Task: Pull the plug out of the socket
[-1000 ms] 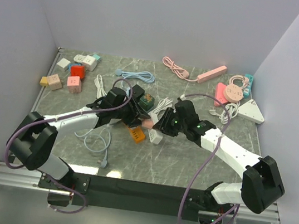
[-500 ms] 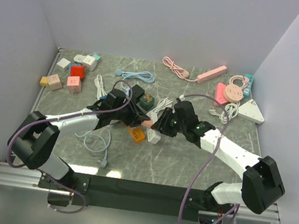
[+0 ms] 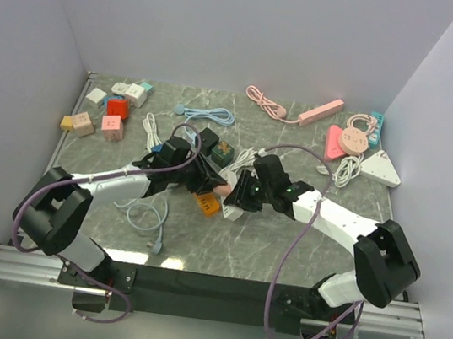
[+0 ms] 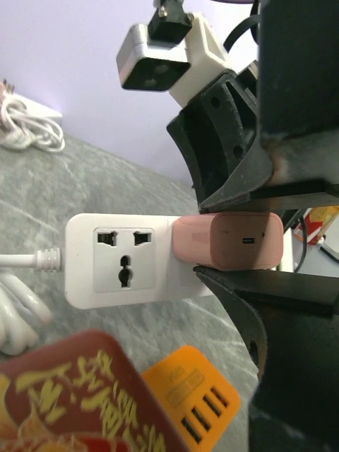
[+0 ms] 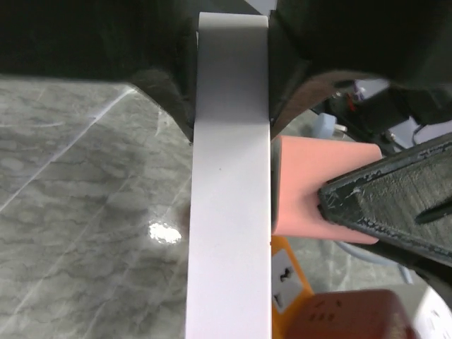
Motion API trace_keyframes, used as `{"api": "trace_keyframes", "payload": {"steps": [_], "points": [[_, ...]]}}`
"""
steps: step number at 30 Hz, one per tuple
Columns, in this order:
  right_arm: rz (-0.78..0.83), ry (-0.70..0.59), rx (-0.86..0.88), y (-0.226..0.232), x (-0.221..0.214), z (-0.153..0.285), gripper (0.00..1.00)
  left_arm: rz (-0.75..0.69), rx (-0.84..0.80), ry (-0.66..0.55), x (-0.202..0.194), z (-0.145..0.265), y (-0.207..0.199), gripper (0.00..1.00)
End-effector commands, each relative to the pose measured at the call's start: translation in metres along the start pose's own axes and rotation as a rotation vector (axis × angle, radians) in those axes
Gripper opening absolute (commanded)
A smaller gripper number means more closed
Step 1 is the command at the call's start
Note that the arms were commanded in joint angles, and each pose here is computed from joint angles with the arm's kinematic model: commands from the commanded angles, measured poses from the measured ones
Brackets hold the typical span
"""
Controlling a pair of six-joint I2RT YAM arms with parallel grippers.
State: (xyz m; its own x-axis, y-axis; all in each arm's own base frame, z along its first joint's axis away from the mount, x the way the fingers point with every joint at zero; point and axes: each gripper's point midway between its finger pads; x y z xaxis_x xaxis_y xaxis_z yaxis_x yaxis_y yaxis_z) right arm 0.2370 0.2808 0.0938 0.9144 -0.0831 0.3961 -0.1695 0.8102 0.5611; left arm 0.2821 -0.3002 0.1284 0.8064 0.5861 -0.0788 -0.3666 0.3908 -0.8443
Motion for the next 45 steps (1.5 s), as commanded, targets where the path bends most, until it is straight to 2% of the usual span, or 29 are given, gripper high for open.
{"api": "trace_keyframes", "payload": {"steps": [1,7,12,16,19,23,24,25,27,28,30,31,32,34,35,36,37,38,41,42,44,45], "points": [[0.038,0.009,0.036,0.016,0.003,-0.002,0.00,-0.065,-0.124,0.044,-0.008,0.004,-0.040,0.00],[-0.050,0.004,-0.160,-0.025,0.001,0.001,0.00,-0.131,-0.118,0.000,0.009,0.021,-0.043,0.00],[-0.210,-0.019,-0.329,-0.079,0.000,0.016,0.00,-0.205,-0.080,-0.093,0.031,0.059,-0.053,0.00],[-0.207,-0.023,-0.337,-0.084,0.005,0.018,0.00,-0.218,-0.109,-0.104,0.040,0.084,-0.058,0.00],[-0.193,-0.060,-0.328,-0.080,0.018,0.026,0.00,-0.243,-0.130,-0.140,0.061,0.104,-0.062,0.00],[-0.187,-0.111,-0.366,-0.095,0.041,0.043,0.00,-0.259,-0.094,-0.312,0.143,0.152,-0.053,0.00],[-0.191,-0.134,-0.387,-0.102,0.050,0.047,0.00,-0.291,-0.082,-0.339,0.165,0.158,-0.051,0.00],[-0.207,-0.170,-0.393,-0.107,0.068,0.055,0.00,-0.265,-0.063,-0.377,0.191,0.174,-0.041,0.00],[-0.196,-0.194,-0.455,-0.126,0.086,0.062,0.00,-0.255,-0.008,-0.401,0.231,0.179,-0.026,0.00],[-0.193,-0.232,-0.479,-0.135,0.108,0.072,0.00,-0.225,0.008,-0.440,0.254,0.191,-0.015,0.00],[-0.207,-0.207,-0.519,-0.153,0.121,0.068,0.00,-0.192,0.052,-0.472,0.294,0.191,0.003,0.00],[-0.211,-0.244,-0.519,-0.159,0.145,0.077,0.00,-0.162,0.069,-0.495,0.311,0.199,0.013,0.00],[-0.227,-0.213,-0.540,-0.171,0.149,0.069,0.00,-0.141,0.101,-0.512,0.335,0.196,0.023,0.00],[-0.236,-0.258,-0.547,-0.175,0.183,0.075,0.00,-0.098,0.140,-0.556,0.361,0.201,0.039,0.00],[-0.253,-0.237,-0.564,-0.189,0.189,0.066,0.00,-0.079,0.151,-0.583,0.380,0.200,0.048,0.00],[-0.242,-0.279,-0.549,-0.184,0.215,0.070,0.00,-0.053,0.152,-0.602,0.390,0.202,0.052,0.00],[-0.236,-0.293,-0.571,-0.188,0.228,0.071,0.00,-0.035,0.165,-0.621,0.400,0.205,0.058,0.00],[-0.270,-0.237,-0.614,-0.206,0.225,0.060,0.00,-0.027,0.199,-0.642,0.415,0.205,0.067,0.00],[-0.318,-0.265,-0.615,-0.221,0.260,0.056,0.00,0.006,0.231,-0.639,0.437,0.200,0.081,0.00],[-0.322,-0.313,-0.613,-0.219,0.282,0.065,0.00,0.019,0.237,-0.638,0.441,0.200,0.086,0.00],[-0.353,-0.284,-0.630,-0.234,0.286,0.054,0.00,0.042,0.253,-0.639,0.451,0.197,0.098,0.01],[-0.351,-0.320,-0.623,-0.234,0.303,0.062,0.00,0.055,0.257,-0.631,0.452,0.195,0.101,0.11]]}}
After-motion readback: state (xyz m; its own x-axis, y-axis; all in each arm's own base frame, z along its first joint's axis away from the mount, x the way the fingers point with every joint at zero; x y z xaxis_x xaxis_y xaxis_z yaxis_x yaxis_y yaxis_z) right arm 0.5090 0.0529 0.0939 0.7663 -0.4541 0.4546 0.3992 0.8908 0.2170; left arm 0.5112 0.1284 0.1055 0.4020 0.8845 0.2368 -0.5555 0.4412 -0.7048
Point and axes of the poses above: each gripper's point midway between its finger pads, its own z axis back along the fingers, its own y axis along the line the jaws close on, x = y × z, and after that the axes turned 5 degrees about z, right-handed
